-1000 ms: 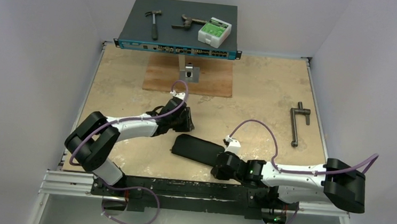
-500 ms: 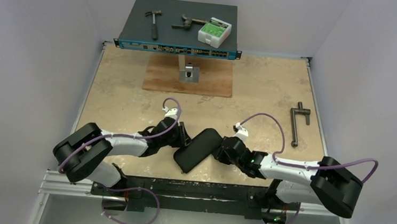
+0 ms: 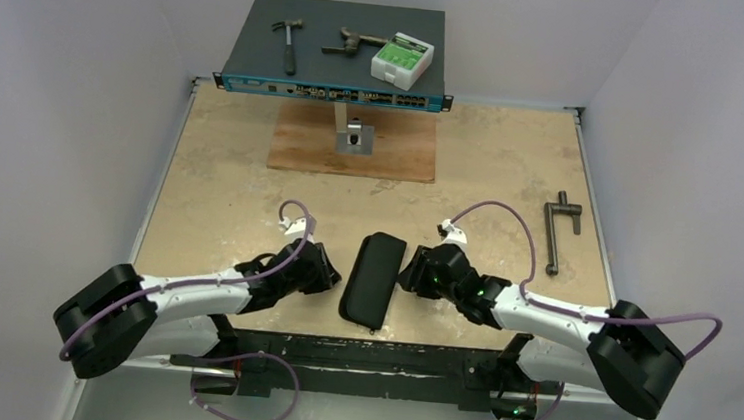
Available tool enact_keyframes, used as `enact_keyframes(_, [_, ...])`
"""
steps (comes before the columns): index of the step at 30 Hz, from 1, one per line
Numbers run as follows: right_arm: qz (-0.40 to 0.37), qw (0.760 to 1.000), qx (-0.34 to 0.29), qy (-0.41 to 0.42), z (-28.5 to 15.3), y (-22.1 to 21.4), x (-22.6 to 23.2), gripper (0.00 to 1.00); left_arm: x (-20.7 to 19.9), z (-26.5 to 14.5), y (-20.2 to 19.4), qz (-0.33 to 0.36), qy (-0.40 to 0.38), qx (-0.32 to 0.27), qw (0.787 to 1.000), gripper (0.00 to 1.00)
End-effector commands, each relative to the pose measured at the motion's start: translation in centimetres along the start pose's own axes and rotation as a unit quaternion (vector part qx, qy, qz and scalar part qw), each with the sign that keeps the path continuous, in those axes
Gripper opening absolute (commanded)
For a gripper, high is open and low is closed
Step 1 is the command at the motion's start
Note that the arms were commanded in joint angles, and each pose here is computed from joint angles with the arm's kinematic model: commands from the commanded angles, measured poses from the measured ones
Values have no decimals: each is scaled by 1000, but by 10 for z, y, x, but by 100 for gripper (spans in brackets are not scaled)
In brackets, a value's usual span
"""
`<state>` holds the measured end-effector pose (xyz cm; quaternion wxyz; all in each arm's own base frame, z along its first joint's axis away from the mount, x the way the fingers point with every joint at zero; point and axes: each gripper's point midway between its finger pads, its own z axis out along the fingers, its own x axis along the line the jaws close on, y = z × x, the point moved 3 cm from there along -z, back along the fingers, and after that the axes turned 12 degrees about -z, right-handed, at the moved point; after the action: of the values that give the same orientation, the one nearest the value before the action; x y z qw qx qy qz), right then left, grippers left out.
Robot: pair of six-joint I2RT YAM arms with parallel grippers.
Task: Sort the hair-cutting tools
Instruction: Adjust the hairdressing tool bag at the center of the board.
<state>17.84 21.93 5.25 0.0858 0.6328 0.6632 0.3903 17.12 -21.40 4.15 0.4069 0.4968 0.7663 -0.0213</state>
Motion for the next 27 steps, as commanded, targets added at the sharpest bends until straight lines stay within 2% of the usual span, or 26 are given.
enact_keyframes(1, [-10,997,6,81,-19,-4,16,47,36,-16,2,-14,74,-22,997,30])
enact_keyframes(3, [-10,993,2,114,-24,-4,23,51,31,-19,3,-19,53,-23,998,32])
enact_keyframes(7, [-19,989,0,149,-25,-4,34,52,13,-17,-1,-14,0,-5,1000,33])
enact_keyframes(13, [-36,985,28,169,-7,-11,45,53,8,0,-11,-1,4,26,1000,30])
enact_keyframes(21, [-30,985,52,163,15,-16,51,53,6,16,-26,-5,-25,57,998,19])
enact_keyframes(27, [-26,990,52,128,26,-10,49,49,7,23,-32,-4,-27,69,997,15])
